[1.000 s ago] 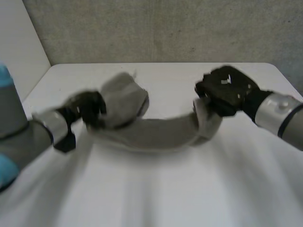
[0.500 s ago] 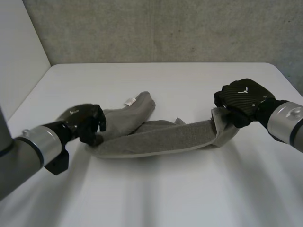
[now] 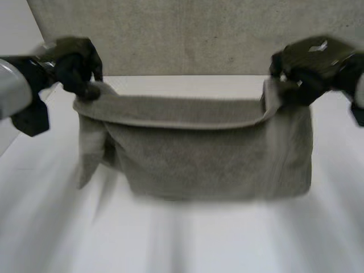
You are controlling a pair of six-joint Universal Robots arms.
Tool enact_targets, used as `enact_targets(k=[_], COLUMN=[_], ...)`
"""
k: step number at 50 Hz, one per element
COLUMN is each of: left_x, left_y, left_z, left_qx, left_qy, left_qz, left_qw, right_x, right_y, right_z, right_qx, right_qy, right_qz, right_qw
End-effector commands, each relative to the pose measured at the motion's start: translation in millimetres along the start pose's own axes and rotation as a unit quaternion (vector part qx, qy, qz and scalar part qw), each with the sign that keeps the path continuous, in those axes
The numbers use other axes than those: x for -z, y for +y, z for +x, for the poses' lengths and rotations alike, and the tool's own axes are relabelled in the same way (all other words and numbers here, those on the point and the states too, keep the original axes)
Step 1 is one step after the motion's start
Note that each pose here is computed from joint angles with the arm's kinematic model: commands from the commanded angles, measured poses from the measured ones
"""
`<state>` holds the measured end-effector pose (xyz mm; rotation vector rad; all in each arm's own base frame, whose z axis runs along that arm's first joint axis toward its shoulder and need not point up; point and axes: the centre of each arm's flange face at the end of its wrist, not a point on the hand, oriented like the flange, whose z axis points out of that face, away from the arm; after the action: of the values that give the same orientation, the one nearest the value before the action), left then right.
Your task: Fold the towel.
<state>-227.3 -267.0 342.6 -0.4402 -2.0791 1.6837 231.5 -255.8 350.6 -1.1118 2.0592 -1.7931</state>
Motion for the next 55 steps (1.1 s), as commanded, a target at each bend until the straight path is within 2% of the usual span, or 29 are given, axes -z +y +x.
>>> enact_targets(k=[1, 7, 9, 10, 12, 13, 14, 15, 17, 18, 20, 22, 24, 26, 28, 29, 31, 33, 34, 36, 37, 39, 42, 44, 45, 47, 48, 50, 55], left_x=[-76.5, -110.6, -125.1, -125.1, -123.7, -123.7, -118.0, -117.9, -102.5, -102.4, -81.9, -75.7, -74.2, -76.9, -87.6, -87.7, -99.9, -105.5, -105.6, -113.8, -113.8, -118.2, -118.6, -115.7, -115.7, -110.2, -110.1, -101.6, -86.7], left_y=[60.2, 52.7, 19.3, 19.1, -30.0, -30.3, -58.3, -58.6, -107.0, -107.3, -139.8, -147.7, -147.5, -141.0, -117.5, -117.4, -89.7, -73.4, -73.2, -36.2, -36.0, 4.9, 26.3, 71.8, 72.0, 113.5, 113.7, 149.3, 176.7], left_z=[-23.7, -34.1, -32.8, -32.8, -27.2, -27.2, -23.4, -23.4, -4.1, -4.0, 16.7, 19.4, 19.3, 17.5, 8.2, 8.2, -13.6, -22.7, -22.8, -33.7, -33.7, -42.5, -49.9, -62.6, -62.6, -66.6, -66.6, -66.1, -56.1], left_qx=[0.027, 0.02, -0.002, -0.002, -0.027, -0.028, -0.038, -0.038, -0.052, -0.052, -0.043, -0.032, -0.019, -0.005, 0.014, 0.014, 0.022, 0.029, 0.029, 0.043, 0.043, 0.043, 0.034, -0.002, -0.002, -0.044, -0.044, -0.07, -0.084], left_qy=[-0.004, -0.013, -0.015, -0.015, -0.019, -0.019, -0.02, -0.02, 0.001, 0.001, 0.029, 0.038, 0.044, 0.05, 0.043, 0.043, 0.015, 0.004, 0.004, -0.013, -0.013, -0.032, -0.045, -0.067, -0.067, -0.071, -0.071, -0.068, -0.055], left_qz=[-0.094, -0.075, -0.002, -0.001, 0.1, 0.101, 0.163, 0.164, 0.284, 0.285, 0.362, 0.379, 0.379, 0.366, 0.323, 0.322, 0.275, 0.249, 0.249, 0.19, 0.19, 0.126, 0.093, 0.022, 0.022, -0.037, -0.038, -0.089, -0.136], left_qw=[0.995, 0.997, 1.0, 1.0, 0.994, 0.994, 0.986, 0.986, 0.957, 0.957, 0.931, 0.924, 0.924, 0.929, 0.945, 0.946, 0.961, 0.968, 0.968, 0.981, 0.981, 0.991, 0.994, 0.998, 0.998, 0.996, 0.996, 0.991, 0.986], right_x=[-63.8, -93.3, -105.3, -105.3, -105.1, -105.1, -100.1, -100.1, -88.3, -88.3, -72.9, -70.5, -70.4, -72.6, -80.4, -80.5, -85.6, -96.4, -96.5, -105.3, -105.4, -111.7, -114.4, -118.2, -118.2, -119.1, -119.1, -115.5, -101.9], right_y=[50.5, 36.1, 6.0, 5.9, -38.7, -38.9, -60.0, -60.2, -90.6, -90.7, -112.6, -114.0, -111.7, -106.0, -88.3, -88.2, -75.0, -48.5, -48.4, -20.5, -20.4, 10.3, 28.7, 64.4, 64.6, 99.1, 99.2, 124.2, 133.2], right_z=[-20.6, -12.0, 4.7, 4.8, 20.7, 20.7, 29.0, 29.1, 43.6, 43.6, 48.6, 48.0, 46.3, 43.6, 36.5, 36.4, 33.3, 22.5, 22.4, 8.1, 8.0, -4.9, -8.6, -16.9, -16.9, -25.7, -25.8, -28.1, -26.2], right_qx=[0.044, 0.064, 0.073, 0.073, 0.051, 0.051, 0.027, 0.027, -0.012, -0.012, -0.029, -0.026, -0.022, -0.018, -0.015, -0.015, -0.015, -0.003, -0.003, 0.015, 0.015, 0.024, 0.025, 0.029, 0.029, 0.039, 0.04, 0.049, 0.047], right_qy=[-0.026, 0.019, 0.07, 0.07, 0.12, 0.121, 0.139, 0.139, 0.154, 0.154, 0.157, 0.155, 0.152, 0.144, 0.128, 0.128, 0.119, 0.093, 0.093, 0.051, 0.051, 0.013, -0.001, -0.024, -0.024, -0.04, -0.04, -0.043, -0.032], right_qz=[-0.09, -0.06, 0.009, 0.01, 0.117, 0.118, 0.171, 0.171, 0.253, 0.253, 0.3, 0.299, 0.29, 0.274, 0.23, 0.229, 0.2, 0.15, 0.149, 0.105, 0.105, 0.059, 0.035, -0.005, -0.005, -0.036, -0.036, -0.059, -0.065], right_qw=[0.995, 0.996, 0.995, 0.995, 0.984, 0.984, 0.975, 0.975, 0.955, 0.955, 0.941, 0.941, 0.945, 0.951, 0.965, 0.965, 0.972, 0.984, 0.984, 0.993, 0.993, 0.998, 0.999, 0.999, 0.999, 0.998, 0.998, 0.996, 0.996])
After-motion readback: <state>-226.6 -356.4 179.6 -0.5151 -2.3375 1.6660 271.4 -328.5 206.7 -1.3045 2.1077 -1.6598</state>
